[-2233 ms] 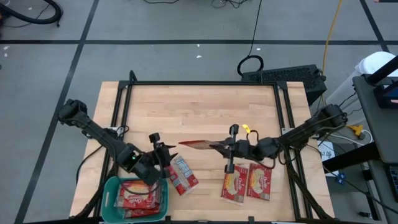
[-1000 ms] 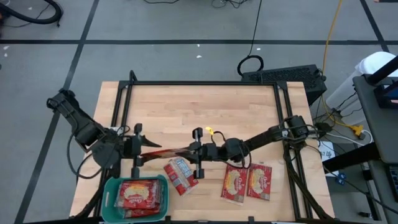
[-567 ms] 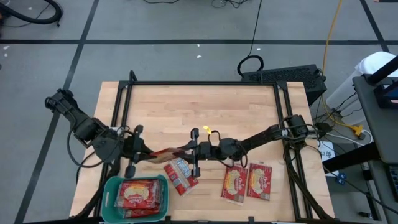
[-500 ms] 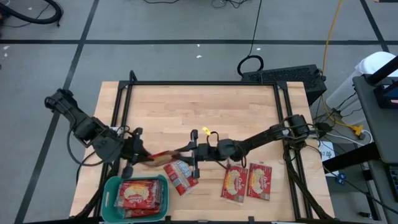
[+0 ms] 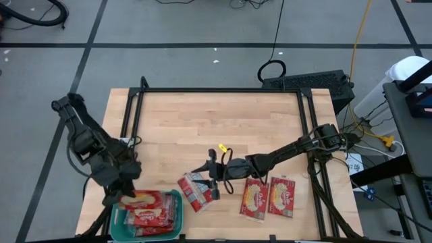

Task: Sort popcorn bags into baskets
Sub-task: Put the red popcorn bag into the blue container

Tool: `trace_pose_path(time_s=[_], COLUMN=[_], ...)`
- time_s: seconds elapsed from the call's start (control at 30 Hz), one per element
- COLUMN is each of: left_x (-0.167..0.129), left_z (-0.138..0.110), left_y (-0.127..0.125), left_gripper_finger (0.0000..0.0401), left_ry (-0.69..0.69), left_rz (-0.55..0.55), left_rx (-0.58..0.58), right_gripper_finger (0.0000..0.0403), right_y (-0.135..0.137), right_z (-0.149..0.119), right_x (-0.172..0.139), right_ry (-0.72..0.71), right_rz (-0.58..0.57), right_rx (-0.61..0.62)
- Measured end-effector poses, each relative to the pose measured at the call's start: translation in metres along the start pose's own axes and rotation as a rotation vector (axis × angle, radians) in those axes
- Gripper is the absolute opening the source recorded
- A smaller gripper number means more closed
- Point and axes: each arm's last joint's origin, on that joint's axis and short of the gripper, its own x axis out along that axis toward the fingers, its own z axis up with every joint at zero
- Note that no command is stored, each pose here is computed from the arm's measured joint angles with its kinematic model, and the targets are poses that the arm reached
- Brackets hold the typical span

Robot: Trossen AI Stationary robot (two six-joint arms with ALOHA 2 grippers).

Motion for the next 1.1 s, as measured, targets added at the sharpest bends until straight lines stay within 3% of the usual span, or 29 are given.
trace_pose_path(time_s=[0.17, 0.33, 0.63, 1.1], left_x=[0.024, 0.050, 0.094, 0.103], left_z=[-0.013, -0.026, -0.043, -0.054], left_y=[-0.003, -0.002, 0.027, 0.052], left_gripper_finger=[0.0017, 0.0035, 0.0021, 0.0116], left_ry=[0.050, 0.075, 0.099, 0.126], left_rz=[-0.014, -0.045, -0.025, 0.146], left_rx=[-0.067, -0.062, -0.086, -0.039], right_gripper_finger=[0.0145, 0.0144, 0.0144, 0.0144], right_y=[0.008, 0.012, 0.013, 0.013], right_z=[-0.001, -0.002, -0.002, 0.001], right_x=[-0.001, -0.002, -0.002, -0.002], right_ry=[0.005, 0.009, 0.009, -0.013], right_rz=[0.017, 0.028, 0.029, 0.027], right_rx=[-0.036, -0.028, -0.009, 0.005])
